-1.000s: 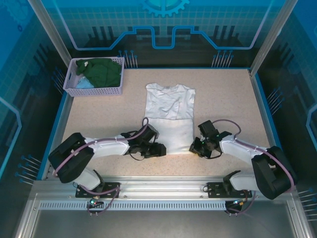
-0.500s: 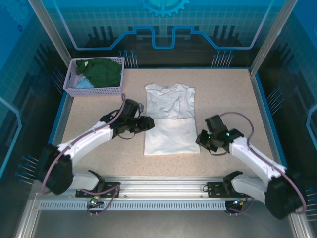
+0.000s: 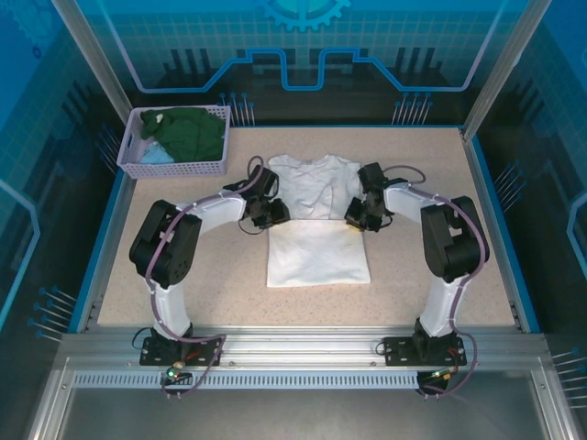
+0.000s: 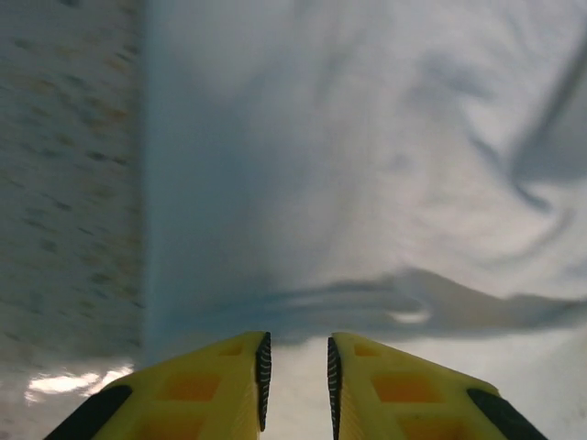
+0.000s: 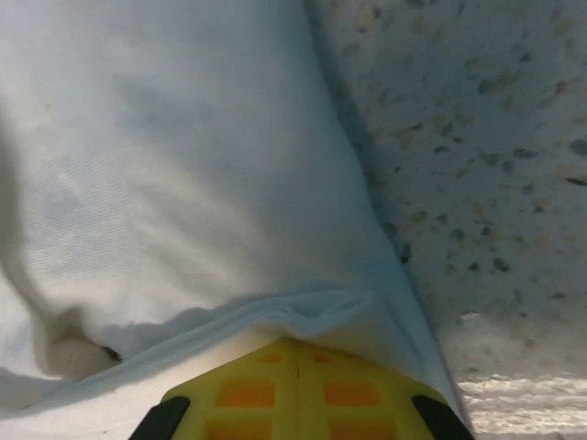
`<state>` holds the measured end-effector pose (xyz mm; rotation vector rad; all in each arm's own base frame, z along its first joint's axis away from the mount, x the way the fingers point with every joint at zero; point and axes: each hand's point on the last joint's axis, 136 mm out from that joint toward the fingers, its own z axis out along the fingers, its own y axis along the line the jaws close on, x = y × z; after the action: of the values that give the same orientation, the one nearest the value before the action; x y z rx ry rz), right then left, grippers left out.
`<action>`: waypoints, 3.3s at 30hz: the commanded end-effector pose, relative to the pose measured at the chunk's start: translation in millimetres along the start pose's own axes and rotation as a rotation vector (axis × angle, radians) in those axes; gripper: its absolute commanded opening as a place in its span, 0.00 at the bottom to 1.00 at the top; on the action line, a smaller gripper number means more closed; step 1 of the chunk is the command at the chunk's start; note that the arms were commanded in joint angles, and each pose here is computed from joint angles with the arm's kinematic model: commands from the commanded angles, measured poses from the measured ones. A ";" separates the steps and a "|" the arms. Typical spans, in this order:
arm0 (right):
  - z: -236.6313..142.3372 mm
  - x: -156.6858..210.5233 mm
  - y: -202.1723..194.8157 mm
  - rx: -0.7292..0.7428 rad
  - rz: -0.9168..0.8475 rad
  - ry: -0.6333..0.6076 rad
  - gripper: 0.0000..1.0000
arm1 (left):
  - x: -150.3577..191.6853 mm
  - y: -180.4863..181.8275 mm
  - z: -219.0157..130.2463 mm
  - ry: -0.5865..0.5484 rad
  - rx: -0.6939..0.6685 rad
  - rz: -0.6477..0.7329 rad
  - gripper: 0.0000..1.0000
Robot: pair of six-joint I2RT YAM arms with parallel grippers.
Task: Fold and stack the t-shirts
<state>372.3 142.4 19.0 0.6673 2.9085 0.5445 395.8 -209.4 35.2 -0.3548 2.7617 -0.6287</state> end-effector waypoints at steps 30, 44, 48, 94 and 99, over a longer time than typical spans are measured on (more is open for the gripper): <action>-74.9 124.6 -79.0 -0.242 -0.084 -0.142 0.75 | 160.8 22.9 -101.2 0.104 0.204 0.026 0.88; -61.0 148.4 -95.0 -0.180 -0.127 -0.043 0.62 | 191.9 23.4 -76.9 0.241 0.321 -0.159 0.50; -57.6 149.7 -95.2 -0.157 -0.147 -0.027 0.58 | 196.2 30.7 -66.7 0.261 0.288 -0.184 0.42; -35.6 145.3 -95.7 0.013 -0.187 0.066 0.00 | 178.0 46.2 -50.9 0.188 0.103 -0.114 0.00; -39.8 167.8 -107.9 0.065 -0.224 0.097 0.00 | 197.1 61.6 -64.4 0.226 0.053 -0.081 0.00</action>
<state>195.1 117.7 15.6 0.3572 2.9826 0.5457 198.3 -201.9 20.3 -0.4557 2.8950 -0.8936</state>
